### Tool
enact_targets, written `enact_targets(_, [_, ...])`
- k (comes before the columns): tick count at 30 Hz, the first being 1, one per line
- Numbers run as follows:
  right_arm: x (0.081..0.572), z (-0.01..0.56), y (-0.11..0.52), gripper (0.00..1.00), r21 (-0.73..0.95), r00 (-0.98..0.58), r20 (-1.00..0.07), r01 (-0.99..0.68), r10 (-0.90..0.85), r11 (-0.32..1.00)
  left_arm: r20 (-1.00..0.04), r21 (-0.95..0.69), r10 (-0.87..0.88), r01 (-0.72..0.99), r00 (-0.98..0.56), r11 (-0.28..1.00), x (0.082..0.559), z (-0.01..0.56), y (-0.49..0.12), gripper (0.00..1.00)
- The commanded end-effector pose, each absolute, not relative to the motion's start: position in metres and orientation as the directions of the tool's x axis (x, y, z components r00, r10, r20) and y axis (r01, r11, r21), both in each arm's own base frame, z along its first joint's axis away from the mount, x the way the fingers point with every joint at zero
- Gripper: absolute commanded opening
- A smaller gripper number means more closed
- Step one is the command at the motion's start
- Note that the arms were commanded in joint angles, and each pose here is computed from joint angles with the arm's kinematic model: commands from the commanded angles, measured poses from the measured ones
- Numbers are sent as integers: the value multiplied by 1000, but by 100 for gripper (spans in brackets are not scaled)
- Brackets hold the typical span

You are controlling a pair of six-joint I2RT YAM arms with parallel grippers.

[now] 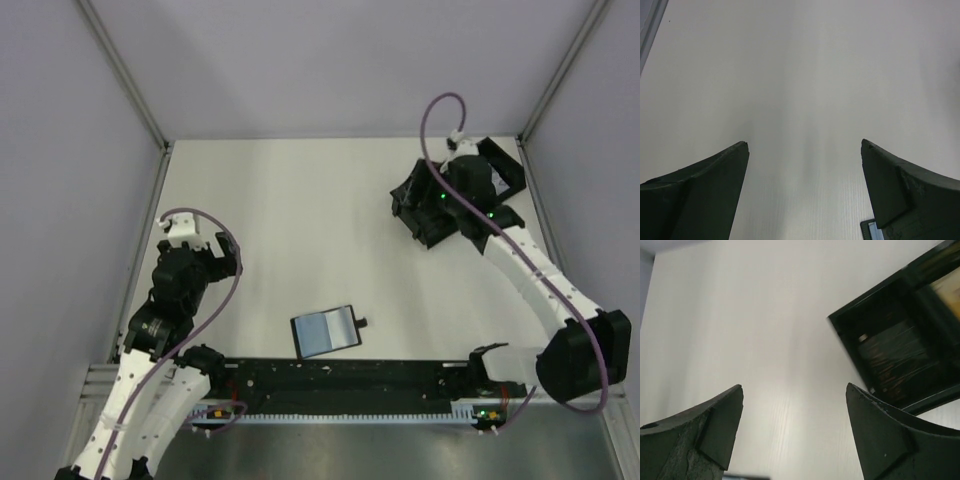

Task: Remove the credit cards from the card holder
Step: Remove the credit card from the card holder.

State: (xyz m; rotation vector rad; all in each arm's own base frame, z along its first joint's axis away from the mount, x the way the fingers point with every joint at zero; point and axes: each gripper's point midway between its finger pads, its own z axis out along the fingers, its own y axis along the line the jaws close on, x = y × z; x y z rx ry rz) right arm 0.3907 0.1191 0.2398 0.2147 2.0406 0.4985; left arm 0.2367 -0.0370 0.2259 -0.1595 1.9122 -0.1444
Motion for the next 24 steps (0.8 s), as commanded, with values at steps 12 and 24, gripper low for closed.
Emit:
enact_targets(12, [164, 114, 339, 79, 232, -629, -655, -695, -419, 681, -937, -178, -196, -89, -289, 980, 237, 232, -26, 96])
enact_targets(24, [127, 37, 345, 53, 177, -672, -483, -703, -562, 688, -935, -169, -193, -104, -297, 980, 239, 229, -24, 95])
